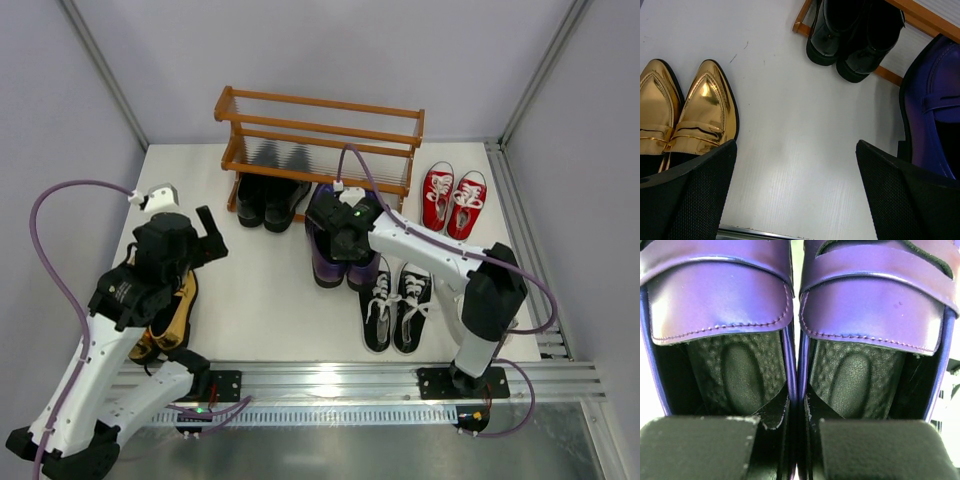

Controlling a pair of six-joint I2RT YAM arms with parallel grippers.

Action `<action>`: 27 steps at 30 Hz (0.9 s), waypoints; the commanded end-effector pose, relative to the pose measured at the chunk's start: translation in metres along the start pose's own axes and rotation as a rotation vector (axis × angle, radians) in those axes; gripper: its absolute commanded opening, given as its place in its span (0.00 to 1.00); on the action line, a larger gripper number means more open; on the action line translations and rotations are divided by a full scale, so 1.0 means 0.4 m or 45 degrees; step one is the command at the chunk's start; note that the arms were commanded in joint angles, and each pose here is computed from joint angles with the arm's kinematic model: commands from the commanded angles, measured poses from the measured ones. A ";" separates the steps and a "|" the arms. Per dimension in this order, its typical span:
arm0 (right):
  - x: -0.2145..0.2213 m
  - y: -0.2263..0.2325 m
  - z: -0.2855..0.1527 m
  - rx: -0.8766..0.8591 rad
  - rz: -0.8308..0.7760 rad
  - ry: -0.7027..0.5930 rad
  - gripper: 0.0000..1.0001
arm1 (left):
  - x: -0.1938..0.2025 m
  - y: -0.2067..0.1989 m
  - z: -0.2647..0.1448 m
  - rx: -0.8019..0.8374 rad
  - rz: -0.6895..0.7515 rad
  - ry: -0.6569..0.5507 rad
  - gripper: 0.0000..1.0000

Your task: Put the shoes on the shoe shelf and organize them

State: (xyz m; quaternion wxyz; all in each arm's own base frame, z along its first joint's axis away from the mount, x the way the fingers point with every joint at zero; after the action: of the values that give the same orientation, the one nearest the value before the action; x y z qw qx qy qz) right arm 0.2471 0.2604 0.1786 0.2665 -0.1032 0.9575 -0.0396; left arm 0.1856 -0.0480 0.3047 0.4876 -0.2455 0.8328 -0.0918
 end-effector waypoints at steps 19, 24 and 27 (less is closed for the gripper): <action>-0.359 -0.087 0.071 0.014 0.100 -0.394 0.04 | -0.026 0.019 -0.057 0.041 -0.009 -0.051 1.00; -0.382 -0.109 0.092 0.023 0.112 -0.434 0.04 | -0.026 0.024 -0.066 0.044 -0.009 -0.048 1.00; -0.402 -0.120 0.099 0.011 0.148 -0.451 0.04 | -0.027 0.029 -0.073 0.041 -0.014 -0.050 1.00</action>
State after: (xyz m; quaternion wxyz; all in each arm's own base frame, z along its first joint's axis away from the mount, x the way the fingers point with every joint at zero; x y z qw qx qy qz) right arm 0.3613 0.2394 0.1635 0.2867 -0.1064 0.9509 -0.0478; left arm 0.1672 -0.0377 0.3093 0.4938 -0.2445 0.8296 -0.0907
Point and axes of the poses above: each gripper's point midway between its finger pads, its own z axis out along the fingers, its own y axis along the line the jaws close on, x = y × z, the point moved 5 cm from there along -z, back along the fingers, and after that the axes turned 14 degrees about -z, right-handed, at the moved point
